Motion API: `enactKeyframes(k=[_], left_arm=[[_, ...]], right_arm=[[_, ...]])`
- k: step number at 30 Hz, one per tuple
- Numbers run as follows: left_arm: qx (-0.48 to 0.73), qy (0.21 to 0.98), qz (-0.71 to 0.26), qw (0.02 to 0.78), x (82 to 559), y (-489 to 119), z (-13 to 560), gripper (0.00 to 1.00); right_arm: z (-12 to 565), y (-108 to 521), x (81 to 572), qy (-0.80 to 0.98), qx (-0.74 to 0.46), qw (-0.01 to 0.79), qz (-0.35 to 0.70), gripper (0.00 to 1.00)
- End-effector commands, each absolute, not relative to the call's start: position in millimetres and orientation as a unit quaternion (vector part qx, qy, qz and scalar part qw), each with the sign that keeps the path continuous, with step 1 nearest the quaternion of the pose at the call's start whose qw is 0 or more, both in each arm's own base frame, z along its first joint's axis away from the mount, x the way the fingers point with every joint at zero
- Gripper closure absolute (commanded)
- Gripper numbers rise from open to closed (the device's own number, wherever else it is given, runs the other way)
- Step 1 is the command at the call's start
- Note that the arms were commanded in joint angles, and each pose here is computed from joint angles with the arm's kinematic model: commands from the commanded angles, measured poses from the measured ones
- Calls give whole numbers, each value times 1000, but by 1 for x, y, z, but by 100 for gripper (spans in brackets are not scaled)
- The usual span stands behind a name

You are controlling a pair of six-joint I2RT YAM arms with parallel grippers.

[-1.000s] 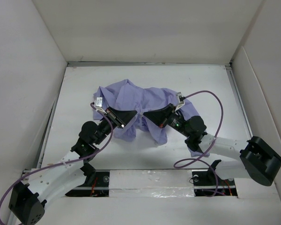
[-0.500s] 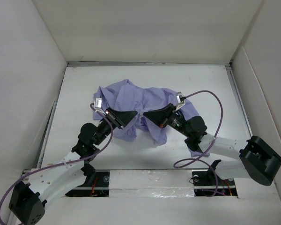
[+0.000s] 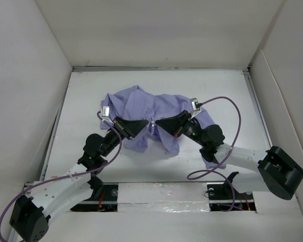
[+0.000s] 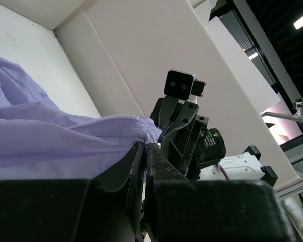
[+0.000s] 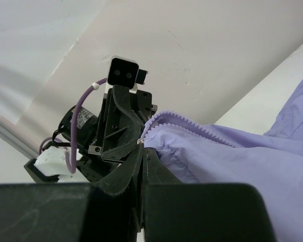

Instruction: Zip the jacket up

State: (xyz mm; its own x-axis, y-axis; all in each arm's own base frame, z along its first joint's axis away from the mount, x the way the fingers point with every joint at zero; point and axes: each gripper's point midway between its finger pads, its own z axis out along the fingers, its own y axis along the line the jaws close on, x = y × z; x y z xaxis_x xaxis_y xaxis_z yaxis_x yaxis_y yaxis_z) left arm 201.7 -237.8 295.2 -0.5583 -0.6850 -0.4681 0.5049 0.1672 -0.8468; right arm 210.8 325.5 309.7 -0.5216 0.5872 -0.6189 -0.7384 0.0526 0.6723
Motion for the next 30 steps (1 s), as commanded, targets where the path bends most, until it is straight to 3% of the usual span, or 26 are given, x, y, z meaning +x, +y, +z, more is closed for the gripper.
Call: enactKeyframes(k=[1,30], left_arm=[[-48,579,-667,466,189,-238,310,100],[4,590,-675,443,177,-252,305,100]], right_arm=[[341,320,208,490,-78,509,703,100],[347,323,211,494,-90,500,705,100]])
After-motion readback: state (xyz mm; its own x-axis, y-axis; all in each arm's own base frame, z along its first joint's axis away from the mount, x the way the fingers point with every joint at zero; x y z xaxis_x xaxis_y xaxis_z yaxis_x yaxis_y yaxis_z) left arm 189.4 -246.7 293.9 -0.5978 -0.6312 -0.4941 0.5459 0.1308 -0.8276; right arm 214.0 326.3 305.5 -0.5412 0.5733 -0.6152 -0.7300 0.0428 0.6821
